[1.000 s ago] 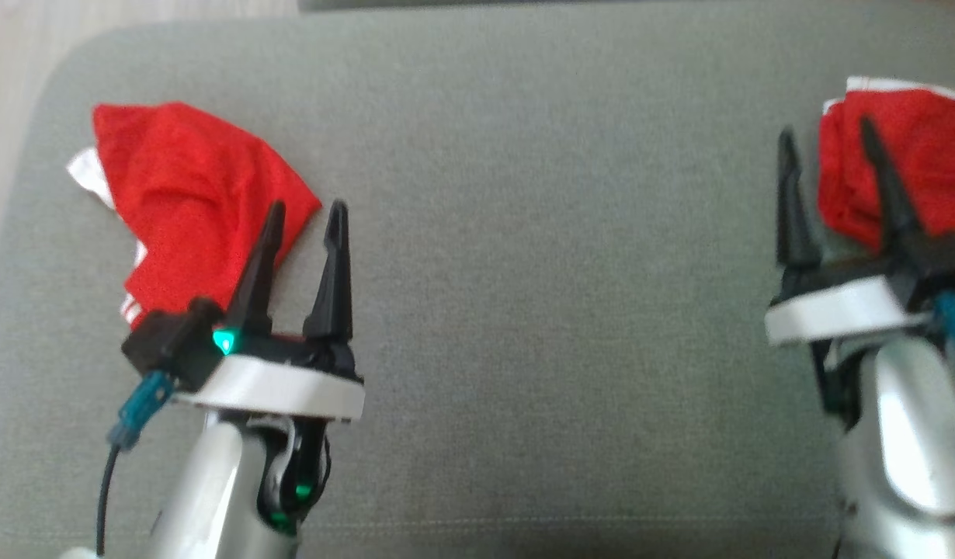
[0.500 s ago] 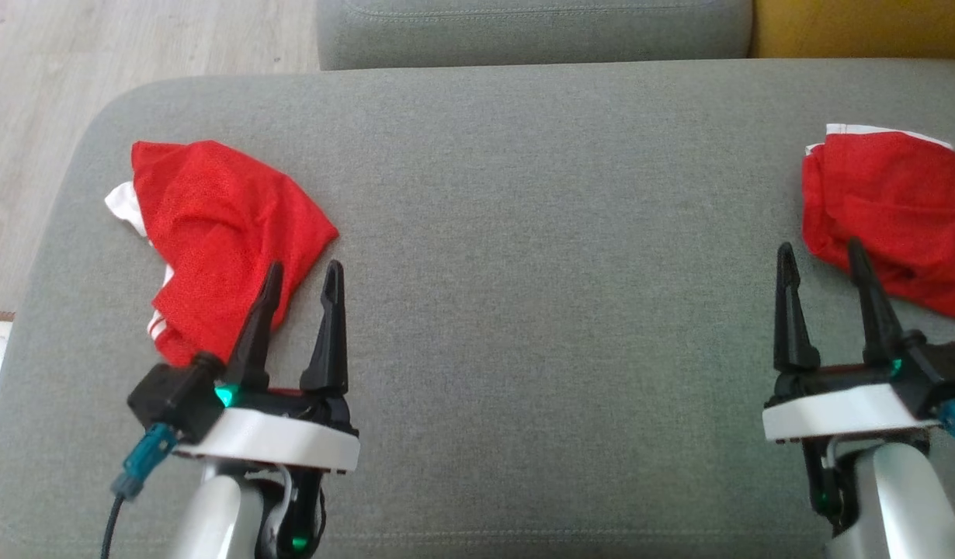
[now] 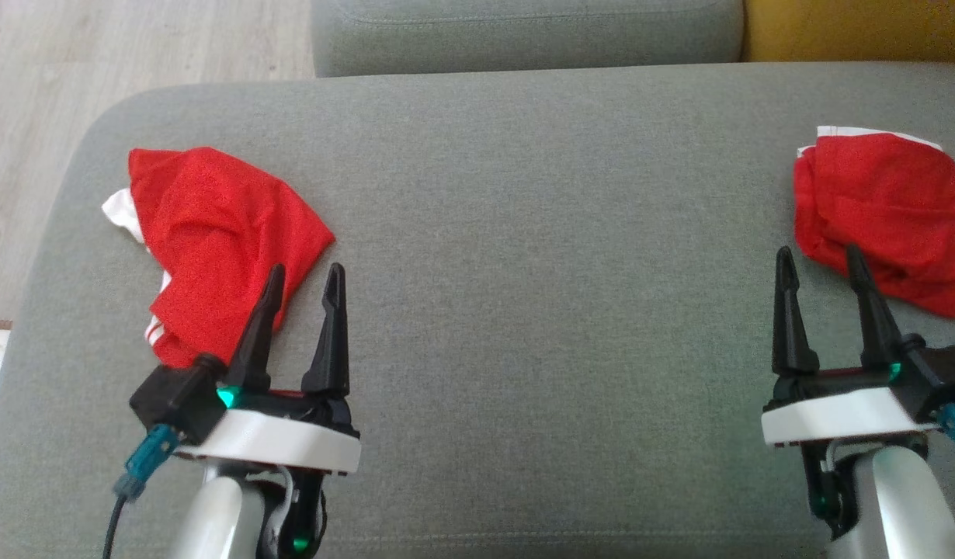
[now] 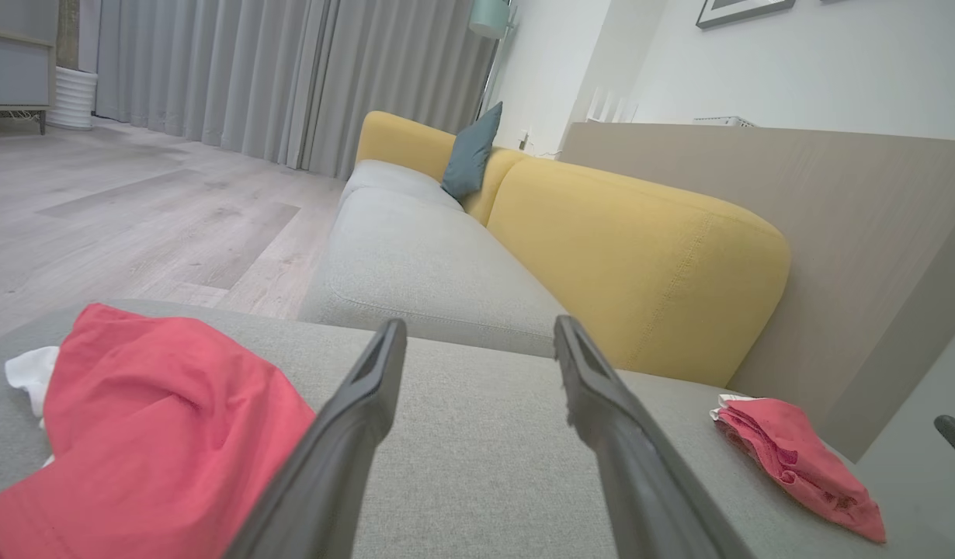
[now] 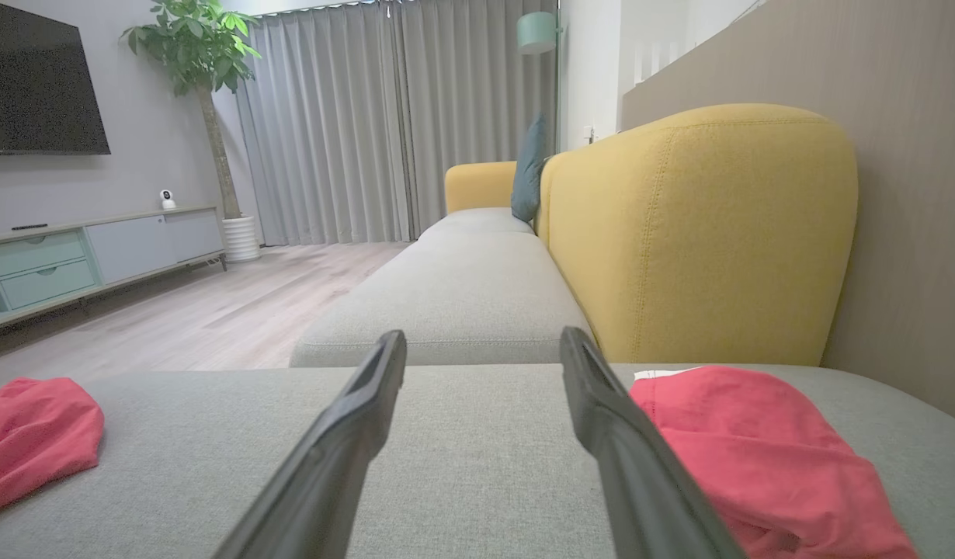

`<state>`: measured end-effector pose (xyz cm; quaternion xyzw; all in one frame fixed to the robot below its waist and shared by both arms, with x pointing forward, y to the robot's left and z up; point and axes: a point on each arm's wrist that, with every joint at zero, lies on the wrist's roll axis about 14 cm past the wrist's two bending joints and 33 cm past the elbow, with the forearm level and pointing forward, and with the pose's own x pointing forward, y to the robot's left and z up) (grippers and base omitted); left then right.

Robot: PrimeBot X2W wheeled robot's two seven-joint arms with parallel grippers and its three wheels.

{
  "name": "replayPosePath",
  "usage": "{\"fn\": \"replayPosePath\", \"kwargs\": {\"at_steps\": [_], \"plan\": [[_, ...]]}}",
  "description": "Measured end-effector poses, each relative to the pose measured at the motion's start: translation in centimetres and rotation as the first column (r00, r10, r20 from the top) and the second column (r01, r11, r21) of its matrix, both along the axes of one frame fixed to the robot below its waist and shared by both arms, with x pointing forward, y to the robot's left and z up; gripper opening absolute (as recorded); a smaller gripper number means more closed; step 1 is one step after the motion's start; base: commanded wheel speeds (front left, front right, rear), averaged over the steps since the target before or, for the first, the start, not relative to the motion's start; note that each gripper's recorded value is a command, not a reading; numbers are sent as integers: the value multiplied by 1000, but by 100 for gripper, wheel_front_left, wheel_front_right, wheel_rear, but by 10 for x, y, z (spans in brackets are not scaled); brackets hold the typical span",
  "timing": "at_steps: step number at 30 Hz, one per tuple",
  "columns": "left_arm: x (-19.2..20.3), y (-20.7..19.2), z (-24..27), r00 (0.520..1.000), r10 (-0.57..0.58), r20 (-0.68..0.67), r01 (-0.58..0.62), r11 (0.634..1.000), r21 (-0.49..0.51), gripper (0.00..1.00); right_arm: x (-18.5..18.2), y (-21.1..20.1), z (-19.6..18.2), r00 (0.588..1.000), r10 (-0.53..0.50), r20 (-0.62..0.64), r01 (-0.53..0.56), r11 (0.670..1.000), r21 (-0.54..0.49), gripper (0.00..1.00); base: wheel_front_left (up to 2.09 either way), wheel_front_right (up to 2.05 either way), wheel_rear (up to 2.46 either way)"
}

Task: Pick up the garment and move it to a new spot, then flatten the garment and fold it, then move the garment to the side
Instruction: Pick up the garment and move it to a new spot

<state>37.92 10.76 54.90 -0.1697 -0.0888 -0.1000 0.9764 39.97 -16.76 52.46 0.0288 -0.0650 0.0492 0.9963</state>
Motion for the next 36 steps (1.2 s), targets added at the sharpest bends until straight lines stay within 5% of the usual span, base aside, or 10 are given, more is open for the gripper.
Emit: {"fn": "replayPosePath", "kwargs": {"at_steps": [17, 36], "plan": [[-21, 52, -7, 985, 171, -27, -171, 985, 16, 100, 13, 74, -8, 978, 207, -20, -207, 978, 14, 100, 0, 0, 0], [-87, 155, -6, 862, 505, -35, -505, 863, 21, 100, 11, 202, -20, 843, 536, -53, -535, 844, 23, 100, 0, 0, 0]]}}
